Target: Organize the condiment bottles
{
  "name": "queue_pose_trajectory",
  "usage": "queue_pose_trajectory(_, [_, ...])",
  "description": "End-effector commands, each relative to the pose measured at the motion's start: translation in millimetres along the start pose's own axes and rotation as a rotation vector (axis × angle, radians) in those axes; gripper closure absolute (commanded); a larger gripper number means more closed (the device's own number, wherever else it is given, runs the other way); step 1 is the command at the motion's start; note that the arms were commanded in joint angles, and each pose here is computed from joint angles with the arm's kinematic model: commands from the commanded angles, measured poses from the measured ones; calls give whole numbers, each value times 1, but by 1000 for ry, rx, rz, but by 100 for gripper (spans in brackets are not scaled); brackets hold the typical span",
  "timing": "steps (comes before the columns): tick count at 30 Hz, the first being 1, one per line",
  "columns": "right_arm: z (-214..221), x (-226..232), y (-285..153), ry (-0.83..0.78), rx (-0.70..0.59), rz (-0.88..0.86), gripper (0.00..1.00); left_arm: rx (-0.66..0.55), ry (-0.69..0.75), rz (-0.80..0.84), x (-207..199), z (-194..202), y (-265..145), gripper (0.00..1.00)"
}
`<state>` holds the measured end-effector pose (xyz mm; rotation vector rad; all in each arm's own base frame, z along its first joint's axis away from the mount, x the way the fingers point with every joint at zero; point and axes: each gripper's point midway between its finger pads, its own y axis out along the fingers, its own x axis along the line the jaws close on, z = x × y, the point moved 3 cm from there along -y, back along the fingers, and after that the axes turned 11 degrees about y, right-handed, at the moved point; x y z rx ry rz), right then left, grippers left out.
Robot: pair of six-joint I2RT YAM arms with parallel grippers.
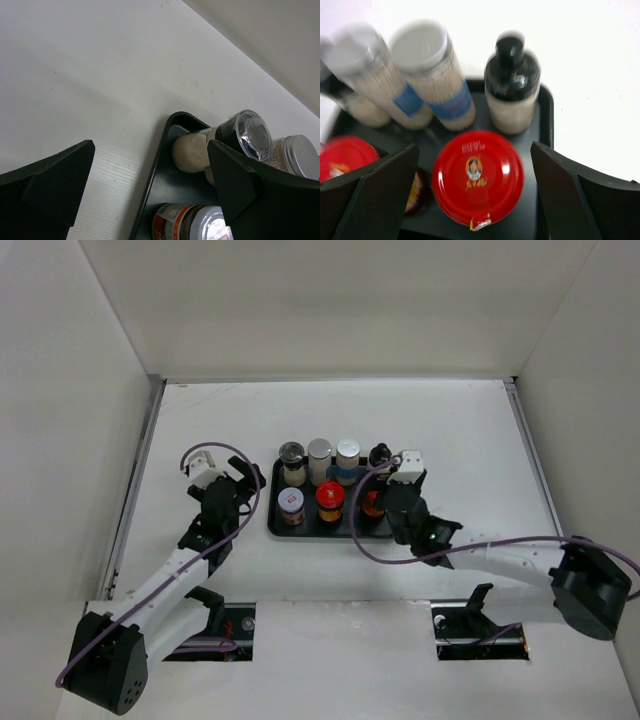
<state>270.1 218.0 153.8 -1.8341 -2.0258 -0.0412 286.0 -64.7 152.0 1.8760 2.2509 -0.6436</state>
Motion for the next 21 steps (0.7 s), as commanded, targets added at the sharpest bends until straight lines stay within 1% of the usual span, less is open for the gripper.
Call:
queue_pose_trajectory(1, [-66,1,-5,165,-171,-22,0,10,21,-1,-15,-19,1,0])
queue_pose_trajectory(4, [-101,-36,-2,263,-272,69,0,42,44,-14,-22,-24,4,0])
queue_pose_trajectory(7, [-125,-77,-5,406,-370,158,0,65,66,-17,-29,-32,4,0])
queue_pose_trajectory(9, [-134,-104,-11,492,-426,211,0,61,72,-3,-36,-38,0,0])
queue_pose_trajectory(12, [-131,-130,-16,568,-463,249,0,36,84,31,-48,-50,-6,0])
queue_pose_trajectory(17, [-116,-146,-21,600,-467,268,0,-12,85,82,-65,-67,-16,0])
queue_pose_trajectory(21, [-115,-141,-18,600,-456,250,0,-11,121,78,-72,-71,-13,0])
